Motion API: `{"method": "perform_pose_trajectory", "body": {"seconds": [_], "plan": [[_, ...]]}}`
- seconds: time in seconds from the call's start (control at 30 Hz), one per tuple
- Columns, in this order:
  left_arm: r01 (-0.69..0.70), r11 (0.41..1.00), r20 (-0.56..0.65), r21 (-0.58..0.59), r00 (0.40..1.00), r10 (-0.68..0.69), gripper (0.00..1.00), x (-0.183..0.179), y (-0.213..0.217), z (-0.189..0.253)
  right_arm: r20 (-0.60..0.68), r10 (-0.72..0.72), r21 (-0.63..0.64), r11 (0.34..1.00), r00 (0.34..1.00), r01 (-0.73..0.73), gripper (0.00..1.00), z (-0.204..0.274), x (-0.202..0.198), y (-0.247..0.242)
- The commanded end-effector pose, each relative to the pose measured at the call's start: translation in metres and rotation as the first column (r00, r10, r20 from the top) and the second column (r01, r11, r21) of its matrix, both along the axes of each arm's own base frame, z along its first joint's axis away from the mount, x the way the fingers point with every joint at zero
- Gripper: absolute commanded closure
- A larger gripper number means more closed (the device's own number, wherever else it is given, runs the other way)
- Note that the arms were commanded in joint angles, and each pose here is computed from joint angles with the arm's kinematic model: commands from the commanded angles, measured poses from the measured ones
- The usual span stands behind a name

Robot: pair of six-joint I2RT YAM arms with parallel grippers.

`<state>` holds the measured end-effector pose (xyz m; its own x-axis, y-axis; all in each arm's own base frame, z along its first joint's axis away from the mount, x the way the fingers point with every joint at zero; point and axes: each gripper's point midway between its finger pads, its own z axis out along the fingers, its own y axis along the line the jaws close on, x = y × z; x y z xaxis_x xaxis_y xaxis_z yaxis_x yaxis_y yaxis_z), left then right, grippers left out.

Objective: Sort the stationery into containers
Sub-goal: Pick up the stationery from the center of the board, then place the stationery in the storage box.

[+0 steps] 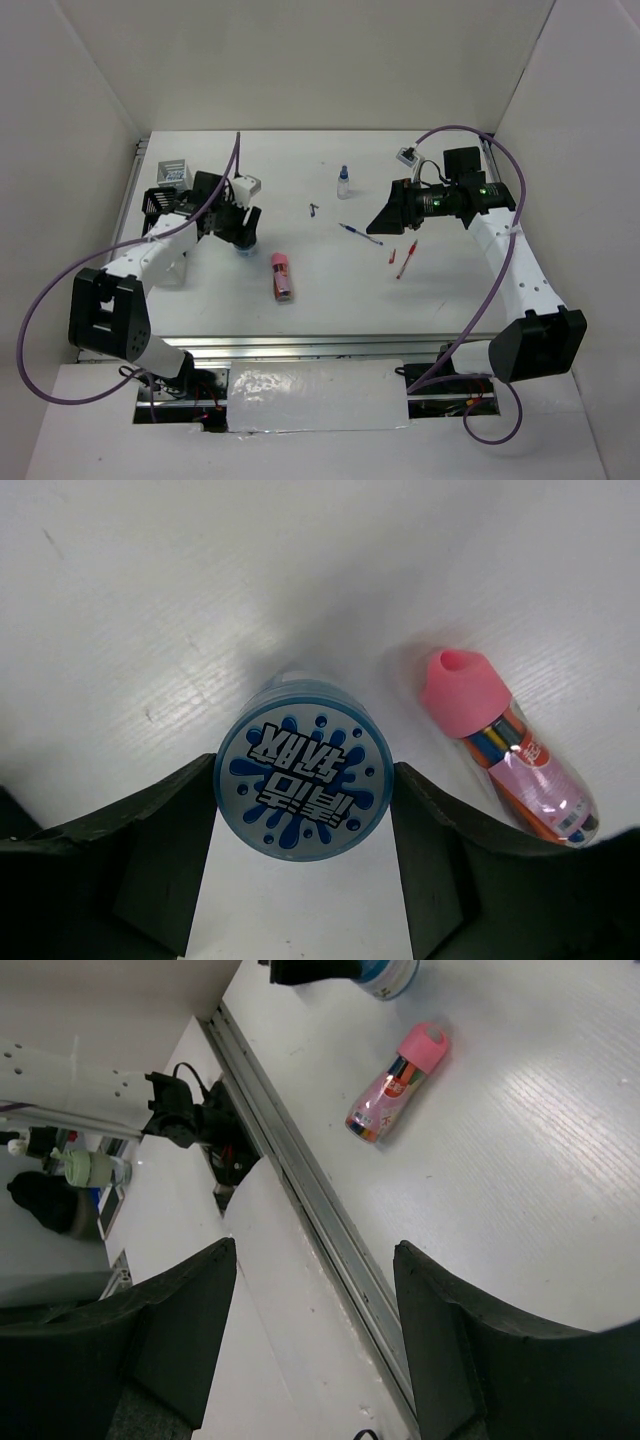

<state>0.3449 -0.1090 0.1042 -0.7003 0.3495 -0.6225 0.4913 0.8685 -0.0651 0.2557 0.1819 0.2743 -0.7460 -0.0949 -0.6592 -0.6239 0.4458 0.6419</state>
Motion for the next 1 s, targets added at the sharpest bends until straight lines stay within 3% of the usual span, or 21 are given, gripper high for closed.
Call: {"method": "perform_pose_trajectory", "body": {"seconds": [0.0,0.2,0.43,0.7,0.97], "plan": [[-0.014,0.998,0.122,-0.054,0.992,0.020,0.86,0.022,-0.001,0.060,0.061,0.011,0.009,1.000,0.998,-0.012,0.30,0.010,0.008,0.003],[-0.141,0.987,0.234,-0.072,0.960,0.154,0.88,0.061,0.041,0.120,0.059,0.015,0.012,1.000,0.998,-0.015,0.30,0.010,0.010,0.004],[-0.311,0.941,0.398,-0.131,0.854,0.337,0.91,0.122,0.126,0.186,0.054,0.016,0.007,1.000,0.998,-0.016,0.30,0.009,0.011,0.004],[-0.417,0.884,0.338,-0.212,0.817,0.467,0.92,0.178,0.200,0.160,0.039,0.012,0.003,1.000,0.999,-0.012,0.30,0.004,0.013,0.004],[-0.425,0.877,0.320,-0.226,0.817,0.479,0.92,0.200,0.216,0.147,0.026,0.013,-0.003,1.000,1.000,-0.013,0.30,-0.002,0.014,0.004]]}}
